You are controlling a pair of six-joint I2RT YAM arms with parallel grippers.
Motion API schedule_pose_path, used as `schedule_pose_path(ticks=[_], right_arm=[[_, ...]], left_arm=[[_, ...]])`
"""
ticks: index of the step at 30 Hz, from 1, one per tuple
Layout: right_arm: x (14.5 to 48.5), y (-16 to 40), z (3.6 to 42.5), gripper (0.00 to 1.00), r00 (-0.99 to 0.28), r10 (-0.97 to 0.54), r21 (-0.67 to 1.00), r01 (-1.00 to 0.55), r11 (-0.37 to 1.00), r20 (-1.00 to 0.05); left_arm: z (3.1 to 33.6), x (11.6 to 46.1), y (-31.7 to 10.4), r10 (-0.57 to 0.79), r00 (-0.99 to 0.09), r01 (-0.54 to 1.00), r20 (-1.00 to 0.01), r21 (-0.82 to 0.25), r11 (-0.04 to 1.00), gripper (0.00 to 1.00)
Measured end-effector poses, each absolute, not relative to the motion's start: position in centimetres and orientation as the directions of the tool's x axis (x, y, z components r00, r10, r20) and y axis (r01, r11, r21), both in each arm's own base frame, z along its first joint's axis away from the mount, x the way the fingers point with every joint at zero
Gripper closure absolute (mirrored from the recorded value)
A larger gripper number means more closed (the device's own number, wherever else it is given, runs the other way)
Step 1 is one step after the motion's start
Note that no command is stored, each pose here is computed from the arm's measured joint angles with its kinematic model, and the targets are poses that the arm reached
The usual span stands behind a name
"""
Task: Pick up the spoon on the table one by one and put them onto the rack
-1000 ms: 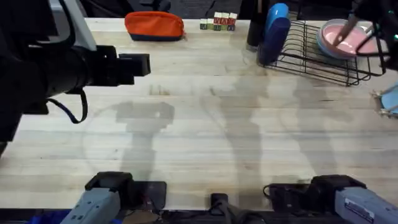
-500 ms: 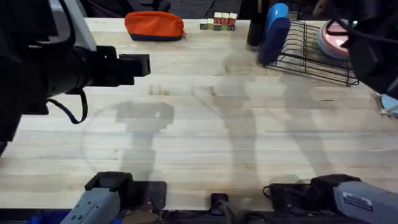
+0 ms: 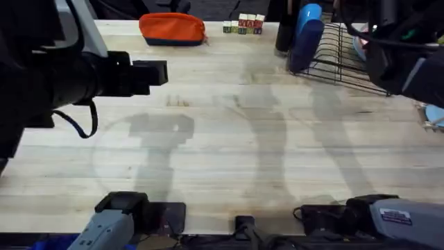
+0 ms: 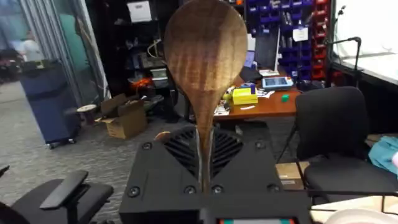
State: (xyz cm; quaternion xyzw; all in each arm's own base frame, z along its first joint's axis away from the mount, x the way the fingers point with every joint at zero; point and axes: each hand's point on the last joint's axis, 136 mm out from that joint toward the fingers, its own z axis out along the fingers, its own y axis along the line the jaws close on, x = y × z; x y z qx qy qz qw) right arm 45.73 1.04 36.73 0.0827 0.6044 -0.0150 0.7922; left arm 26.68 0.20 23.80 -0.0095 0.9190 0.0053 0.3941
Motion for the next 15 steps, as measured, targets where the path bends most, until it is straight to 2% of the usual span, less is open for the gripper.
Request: schedule_pose_path(ticks=[15], right_arm=[[50.2,4.8,36.4,0.969,0.257,0.093,0.081,-0.056,0.995,-0.962]], left_arm=[[23.8,26.7,0.2,-0.013,-0.689,-0.022,-0.724,0.002,1.0,0.007]])
